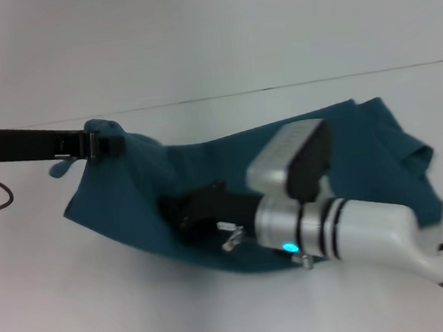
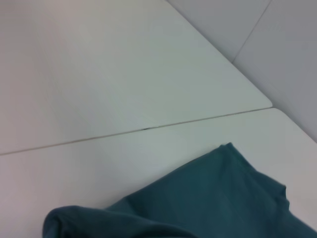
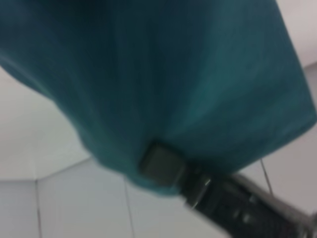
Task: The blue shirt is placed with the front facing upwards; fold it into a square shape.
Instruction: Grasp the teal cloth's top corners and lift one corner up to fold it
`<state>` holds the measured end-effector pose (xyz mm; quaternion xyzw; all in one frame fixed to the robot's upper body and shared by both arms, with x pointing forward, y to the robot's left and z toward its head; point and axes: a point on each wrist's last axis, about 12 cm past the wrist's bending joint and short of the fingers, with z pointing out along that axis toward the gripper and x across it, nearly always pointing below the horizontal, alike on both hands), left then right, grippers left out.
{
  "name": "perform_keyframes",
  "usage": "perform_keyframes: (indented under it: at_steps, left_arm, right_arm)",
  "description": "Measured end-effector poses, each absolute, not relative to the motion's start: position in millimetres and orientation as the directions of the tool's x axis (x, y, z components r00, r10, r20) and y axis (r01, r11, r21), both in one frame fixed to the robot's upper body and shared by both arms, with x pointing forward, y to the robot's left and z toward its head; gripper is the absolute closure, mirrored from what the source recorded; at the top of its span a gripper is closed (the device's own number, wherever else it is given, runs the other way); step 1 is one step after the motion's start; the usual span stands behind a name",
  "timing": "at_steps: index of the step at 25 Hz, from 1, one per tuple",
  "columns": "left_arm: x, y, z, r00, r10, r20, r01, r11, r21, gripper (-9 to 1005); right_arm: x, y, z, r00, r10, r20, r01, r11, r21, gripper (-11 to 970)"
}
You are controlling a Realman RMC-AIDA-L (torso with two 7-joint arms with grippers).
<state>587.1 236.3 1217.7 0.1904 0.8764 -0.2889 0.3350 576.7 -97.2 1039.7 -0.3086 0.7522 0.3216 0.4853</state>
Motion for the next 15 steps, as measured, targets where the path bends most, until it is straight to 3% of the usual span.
perform_keyframes:
  at_steps: [8,15]
  left_arm:
    - [589.2,236.3,1224.9,-0.682,0.148,-0.717,0.542,0.76,-0.358,963]
    - [590.5,237.9,1224.7,-0.68,0.148,-0.718,0.54,0.763,-0.355,963]
  right_arm:
    - [567.9,-64.2,1044.6,-0.35,-0.184,-0.918,-0.811,0.55,0.199,926]
    - [567.1,-111.2,1033.5,-0.385,0.012,-0.923,-0.686,0.665,0.295,923]
